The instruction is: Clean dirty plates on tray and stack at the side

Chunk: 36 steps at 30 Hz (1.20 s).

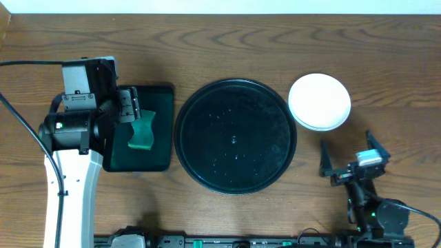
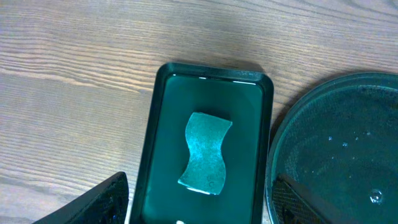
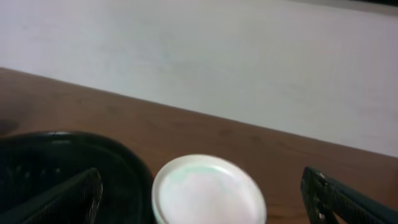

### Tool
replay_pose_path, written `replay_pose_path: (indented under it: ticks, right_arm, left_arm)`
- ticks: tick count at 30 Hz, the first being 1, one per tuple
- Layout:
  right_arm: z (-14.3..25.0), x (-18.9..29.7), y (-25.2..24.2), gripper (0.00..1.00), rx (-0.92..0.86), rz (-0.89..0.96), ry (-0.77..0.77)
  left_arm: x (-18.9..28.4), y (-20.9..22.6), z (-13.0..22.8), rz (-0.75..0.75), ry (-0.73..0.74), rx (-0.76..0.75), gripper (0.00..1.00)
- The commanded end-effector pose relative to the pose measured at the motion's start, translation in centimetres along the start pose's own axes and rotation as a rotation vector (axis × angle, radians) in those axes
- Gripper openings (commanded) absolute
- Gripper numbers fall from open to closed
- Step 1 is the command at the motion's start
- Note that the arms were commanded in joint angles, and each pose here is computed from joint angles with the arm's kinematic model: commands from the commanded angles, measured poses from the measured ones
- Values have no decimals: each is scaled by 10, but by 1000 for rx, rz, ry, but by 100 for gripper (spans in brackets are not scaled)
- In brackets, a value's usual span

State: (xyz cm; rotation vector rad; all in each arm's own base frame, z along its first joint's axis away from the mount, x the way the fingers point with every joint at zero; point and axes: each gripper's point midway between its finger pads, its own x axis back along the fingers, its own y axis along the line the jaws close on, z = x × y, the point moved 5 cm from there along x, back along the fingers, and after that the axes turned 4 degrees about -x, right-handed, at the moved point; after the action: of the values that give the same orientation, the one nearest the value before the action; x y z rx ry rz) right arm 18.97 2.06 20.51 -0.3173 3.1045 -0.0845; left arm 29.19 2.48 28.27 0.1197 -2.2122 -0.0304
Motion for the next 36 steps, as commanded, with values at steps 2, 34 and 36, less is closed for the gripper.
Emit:
replay_pose_path:
  ticks: [2, 34, 36]
  right_arm:
    - [14, -1, 8, 99, 13, -61, -17]
    - [38, -3, 13, 99, -11, -95, 52]
    - [38, -3, 13, 99, -11, -95, 52]
  left_arm:
    - [2, 3, 0, -14, -6, 1, 74]
    - [2, 3, 0, -14, -6, 1, 74]
    - [2, 3, 0, -14, -6, 0, 74]
